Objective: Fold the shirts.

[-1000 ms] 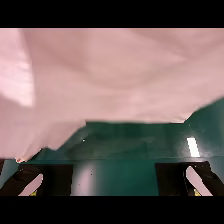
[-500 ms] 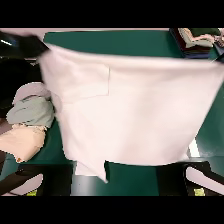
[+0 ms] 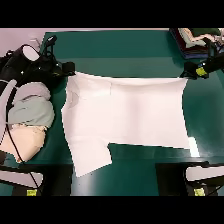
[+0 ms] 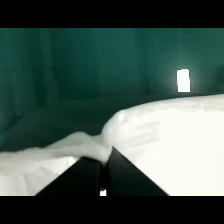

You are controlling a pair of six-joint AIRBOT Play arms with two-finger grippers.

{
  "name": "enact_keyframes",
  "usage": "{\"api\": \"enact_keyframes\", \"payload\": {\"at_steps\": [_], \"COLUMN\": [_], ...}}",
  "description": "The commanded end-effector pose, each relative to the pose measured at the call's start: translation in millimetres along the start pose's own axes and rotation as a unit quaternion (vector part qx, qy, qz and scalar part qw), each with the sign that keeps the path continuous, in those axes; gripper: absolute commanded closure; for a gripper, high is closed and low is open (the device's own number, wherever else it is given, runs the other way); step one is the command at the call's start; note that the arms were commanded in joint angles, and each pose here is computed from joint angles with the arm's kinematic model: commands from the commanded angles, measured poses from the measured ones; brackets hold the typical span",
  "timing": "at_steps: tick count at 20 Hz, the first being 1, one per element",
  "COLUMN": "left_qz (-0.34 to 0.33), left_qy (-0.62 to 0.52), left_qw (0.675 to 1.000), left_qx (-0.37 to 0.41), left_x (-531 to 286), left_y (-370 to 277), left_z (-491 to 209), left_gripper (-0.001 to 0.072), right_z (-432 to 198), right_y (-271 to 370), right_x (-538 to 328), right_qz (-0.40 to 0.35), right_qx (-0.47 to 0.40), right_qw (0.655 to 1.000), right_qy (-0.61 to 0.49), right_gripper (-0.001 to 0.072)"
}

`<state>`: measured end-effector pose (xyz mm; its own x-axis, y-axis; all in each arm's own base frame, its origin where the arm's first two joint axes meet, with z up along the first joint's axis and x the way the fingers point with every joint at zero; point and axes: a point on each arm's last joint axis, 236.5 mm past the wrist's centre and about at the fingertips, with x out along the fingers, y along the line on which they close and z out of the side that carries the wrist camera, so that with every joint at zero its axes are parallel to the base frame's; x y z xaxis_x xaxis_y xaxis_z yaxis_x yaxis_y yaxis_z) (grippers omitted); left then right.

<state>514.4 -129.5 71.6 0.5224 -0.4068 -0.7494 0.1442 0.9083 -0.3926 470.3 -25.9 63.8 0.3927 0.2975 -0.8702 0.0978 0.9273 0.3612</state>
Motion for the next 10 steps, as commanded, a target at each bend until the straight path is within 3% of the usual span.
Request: {"api": "enact_keyframes", "payload": {"at_steps": [1,10], "left_qz": [-0.001,-0.014], "left_qy": [0.002,0.227], "left_qw": [0.999,0.974], "left_qx": [0.034,0.008], "left_x": [-1,15], "left_y": [5,35], "left_z": [13,-127], "left_gripper": [0.0683,0.0683], "right_z": [16,-88], "right_y": [4,-24], "right_x": [0,28], "right_qz": [0.005,-0.026], "right_qx": [-0.032,-0.016], "right_qw": [0.999,0.996], "right_qy": [-0.005,0.082], "right_gripper": [0.0701,0.07]}}
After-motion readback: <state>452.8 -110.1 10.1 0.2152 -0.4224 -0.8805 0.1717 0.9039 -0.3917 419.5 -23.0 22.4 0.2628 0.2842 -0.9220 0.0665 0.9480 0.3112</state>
